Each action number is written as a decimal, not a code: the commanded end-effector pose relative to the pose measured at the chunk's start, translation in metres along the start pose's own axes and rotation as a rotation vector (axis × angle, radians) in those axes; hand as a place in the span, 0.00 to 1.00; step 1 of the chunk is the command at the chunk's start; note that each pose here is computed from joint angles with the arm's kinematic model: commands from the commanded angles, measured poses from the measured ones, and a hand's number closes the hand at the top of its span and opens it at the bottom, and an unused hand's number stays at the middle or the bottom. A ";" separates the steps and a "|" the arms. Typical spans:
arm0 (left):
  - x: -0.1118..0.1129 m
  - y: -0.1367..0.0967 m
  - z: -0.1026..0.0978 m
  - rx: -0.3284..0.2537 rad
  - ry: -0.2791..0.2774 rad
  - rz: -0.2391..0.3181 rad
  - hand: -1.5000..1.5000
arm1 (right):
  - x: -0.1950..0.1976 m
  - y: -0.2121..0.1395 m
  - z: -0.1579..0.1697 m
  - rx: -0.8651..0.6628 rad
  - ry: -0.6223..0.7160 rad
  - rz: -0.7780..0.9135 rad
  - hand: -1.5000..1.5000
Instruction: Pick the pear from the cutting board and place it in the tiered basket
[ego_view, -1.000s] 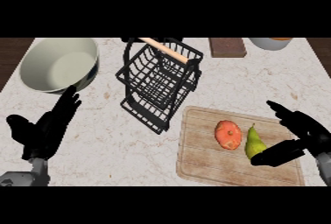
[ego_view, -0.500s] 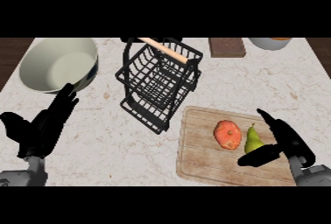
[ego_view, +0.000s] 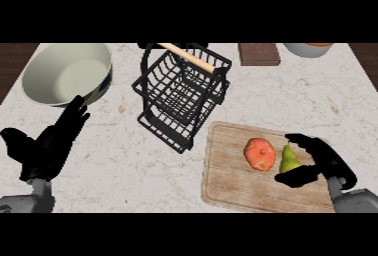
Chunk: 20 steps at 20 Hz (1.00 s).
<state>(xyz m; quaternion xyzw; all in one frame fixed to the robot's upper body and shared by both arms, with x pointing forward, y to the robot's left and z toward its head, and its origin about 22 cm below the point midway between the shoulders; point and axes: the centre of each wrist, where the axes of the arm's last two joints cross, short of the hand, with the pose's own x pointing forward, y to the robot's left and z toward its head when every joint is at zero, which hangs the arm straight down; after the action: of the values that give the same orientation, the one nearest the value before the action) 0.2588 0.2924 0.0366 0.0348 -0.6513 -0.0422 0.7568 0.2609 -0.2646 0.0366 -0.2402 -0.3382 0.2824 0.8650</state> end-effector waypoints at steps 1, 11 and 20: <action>-0.005 0.000 0.007 -0.004 -0.008 0.003 0.50 | 0.003 0.021 -0.005 0.153 -0.001 -0.004 1.00; -0.012 -0.002 -0.006 0.003 0.010 0.002 0.50 | -0.008 0.027 0.010 0.046 -0.077 0.174 1.00; -0.007 0.003 0.014 0.007 0.021 0.006 0.50 | -0.049 0.016 0.041 -0.451 -0.130 0.540 1.00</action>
<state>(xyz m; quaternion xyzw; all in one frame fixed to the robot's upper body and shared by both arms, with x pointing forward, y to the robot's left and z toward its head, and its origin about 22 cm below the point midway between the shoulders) 0.2540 0.2934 0.0317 0.0386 -0.6489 -0.0368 0.7590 0.2192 -0.2613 0.0249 -0.4023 -0.3669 0.3973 0.7387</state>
